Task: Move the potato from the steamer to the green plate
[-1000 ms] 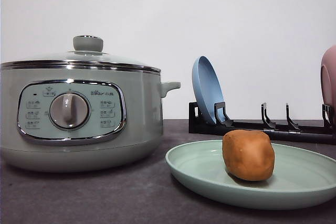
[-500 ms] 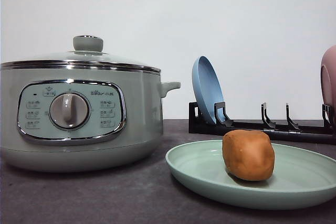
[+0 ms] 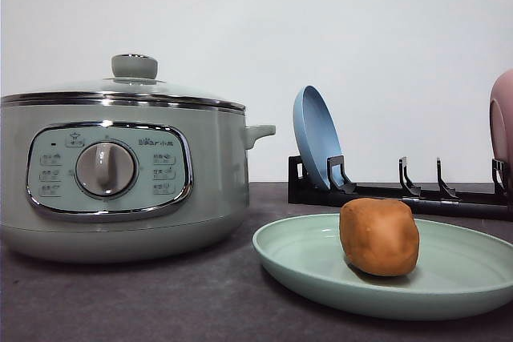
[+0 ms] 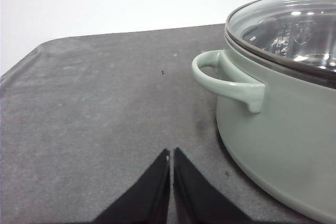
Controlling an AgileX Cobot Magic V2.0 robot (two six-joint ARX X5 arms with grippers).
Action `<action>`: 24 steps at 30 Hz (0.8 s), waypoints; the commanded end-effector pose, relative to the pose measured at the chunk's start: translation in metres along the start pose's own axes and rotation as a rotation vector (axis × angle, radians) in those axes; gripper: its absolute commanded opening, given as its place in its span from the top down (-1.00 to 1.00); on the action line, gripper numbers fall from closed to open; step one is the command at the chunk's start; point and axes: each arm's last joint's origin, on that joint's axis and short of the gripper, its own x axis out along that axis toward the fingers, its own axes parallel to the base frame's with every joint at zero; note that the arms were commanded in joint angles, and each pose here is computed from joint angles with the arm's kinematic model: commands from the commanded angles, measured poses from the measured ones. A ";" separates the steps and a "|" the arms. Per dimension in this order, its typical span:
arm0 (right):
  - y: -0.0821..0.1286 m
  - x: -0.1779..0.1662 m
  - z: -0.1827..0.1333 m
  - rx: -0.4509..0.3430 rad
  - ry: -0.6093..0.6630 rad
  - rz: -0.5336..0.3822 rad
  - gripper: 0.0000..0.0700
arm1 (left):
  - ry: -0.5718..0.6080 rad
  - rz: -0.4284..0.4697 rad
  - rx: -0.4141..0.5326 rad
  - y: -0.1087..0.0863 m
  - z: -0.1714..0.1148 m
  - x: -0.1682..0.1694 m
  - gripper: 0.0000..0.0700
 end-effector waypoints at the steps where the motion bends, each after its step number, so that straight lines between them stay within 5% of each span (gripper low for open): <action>1: 0.000 0.000 -0.001 -0.005 -0.004 0.001 1.00 | 0.027 0.002 -0.005 0.000 -0.007 0.002 0.99; 24: 0.000 0.000 -0.001 -0.005 -0.004 0.001 1.00 | 0.027 0.002 -0.005 0.000 -0.007 0.002 0.99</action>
